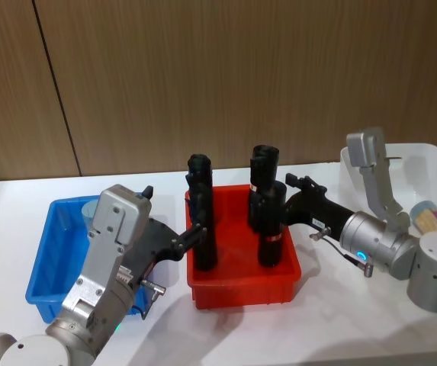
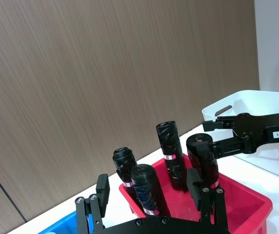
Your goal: Pick the cotton swabs from the blue box and place them into the white box.
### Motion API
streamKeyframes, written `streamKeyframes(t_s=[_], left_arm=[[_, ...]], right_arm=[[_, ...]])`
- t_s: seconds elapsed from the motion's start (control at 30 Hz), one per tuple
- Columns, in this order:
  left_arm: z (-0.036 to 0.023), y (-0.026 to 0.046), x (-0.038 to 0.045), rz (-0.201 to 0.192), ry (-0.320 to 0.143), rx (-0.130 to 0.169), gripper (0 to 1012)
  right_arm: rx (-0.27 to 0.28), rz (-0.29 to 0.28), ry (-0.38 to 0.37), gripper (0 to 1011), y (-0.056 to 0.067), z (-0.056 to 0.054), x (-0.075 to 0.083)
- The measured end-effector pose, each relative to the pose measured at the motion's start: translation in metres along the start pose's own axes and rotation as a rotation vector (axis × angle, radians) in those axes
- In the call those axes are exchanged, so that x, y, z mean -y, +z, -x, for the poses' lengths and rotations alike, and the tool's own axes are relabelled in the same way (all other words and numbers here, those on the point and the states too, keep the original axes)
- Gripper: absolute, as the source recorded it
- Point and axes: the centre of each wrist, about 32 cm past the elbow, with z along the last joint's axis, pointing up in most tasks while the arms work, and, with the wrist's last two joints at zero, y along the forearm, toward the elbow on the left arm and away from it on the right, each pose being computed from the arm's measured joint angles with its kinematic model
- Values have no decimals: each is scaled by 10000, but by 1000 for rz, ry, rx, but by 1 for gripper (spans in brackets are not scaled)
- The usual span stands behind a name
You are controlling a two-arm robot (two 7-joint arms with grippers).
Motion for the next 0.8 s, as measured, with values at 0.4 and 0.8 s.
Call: streamKeyframes(t_s=[0.4, 0.8], left_arm=[[0, 0, 0, 0, 0, 0, 1004], [0, 0, 0, 0, 0, 0, 1004]], right_arm=[[0, 13, -19, 1002, -35, -94, -83], [-2, 18, -34, 1002, -68, -172, -120]])
